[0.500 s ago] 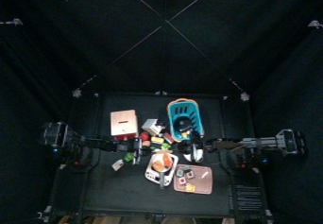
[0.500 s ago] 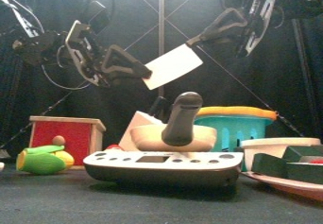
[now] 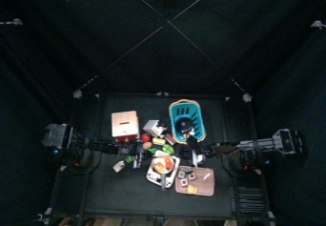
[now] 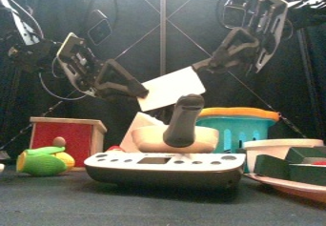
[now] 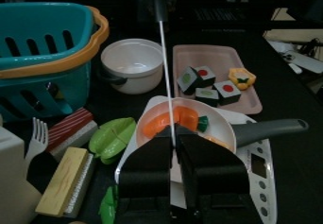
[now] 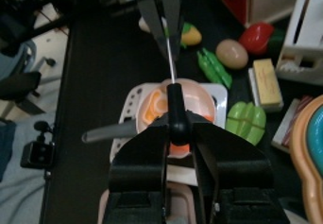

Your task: Cut carrot

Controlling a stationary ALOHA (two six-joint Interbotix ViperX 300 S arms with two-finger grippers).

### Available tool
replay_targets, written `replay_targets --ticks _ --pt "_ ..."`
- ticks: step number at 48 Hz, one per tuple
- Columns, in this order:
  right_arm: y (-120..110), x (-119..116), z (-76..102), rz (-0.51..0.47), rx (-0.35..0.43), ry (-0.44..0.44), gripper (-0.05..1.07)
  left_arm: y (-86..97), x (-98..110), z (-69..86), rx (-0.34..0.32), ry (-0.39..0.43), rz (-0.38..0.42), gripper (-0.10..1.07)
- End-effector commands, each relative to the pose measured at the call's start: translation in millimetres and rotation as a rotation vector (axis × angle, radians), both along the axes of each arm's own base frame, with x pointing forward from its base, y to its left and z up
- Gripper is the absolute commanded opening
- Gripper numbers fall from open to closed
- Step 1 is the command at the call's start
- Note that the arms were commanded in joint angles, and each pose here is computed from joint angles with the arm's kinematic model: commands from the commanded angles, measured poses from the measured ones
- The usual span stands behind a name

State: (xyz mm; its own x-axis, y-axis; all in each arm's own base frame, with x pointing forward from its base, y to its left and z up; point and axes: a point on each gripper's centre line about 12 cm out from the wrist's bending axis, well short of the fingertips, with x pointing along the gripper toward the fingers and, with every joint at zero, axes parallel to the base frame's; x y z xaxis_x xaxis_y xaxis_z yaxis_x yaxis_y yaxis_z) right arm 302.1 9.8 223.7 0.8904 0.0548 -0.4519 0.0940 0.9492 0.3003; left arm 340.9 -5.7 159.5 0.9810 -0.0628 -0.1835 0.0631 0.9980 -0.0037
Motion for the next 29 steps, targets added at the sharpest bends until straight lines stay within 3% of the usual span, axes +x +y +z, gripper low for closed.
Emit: replay_targets --ticks 1,8,29 --pt "5 0 -9.4 0.007 0.000 0.042 0.50 -2.3 4 8.9 0.003 -0.038 -0.009 0.39" --pt "7 0 -20.9 0.004 -0.007 0.090 0.50 -8.2 5 1.1 0.009 -0.012 -0.033 0.39" --pt "12 -3 -28.2 0.007 0.014 0.117 0.50 -19.0 12 -10.8 0.011 0.017 -0.066 0.39"
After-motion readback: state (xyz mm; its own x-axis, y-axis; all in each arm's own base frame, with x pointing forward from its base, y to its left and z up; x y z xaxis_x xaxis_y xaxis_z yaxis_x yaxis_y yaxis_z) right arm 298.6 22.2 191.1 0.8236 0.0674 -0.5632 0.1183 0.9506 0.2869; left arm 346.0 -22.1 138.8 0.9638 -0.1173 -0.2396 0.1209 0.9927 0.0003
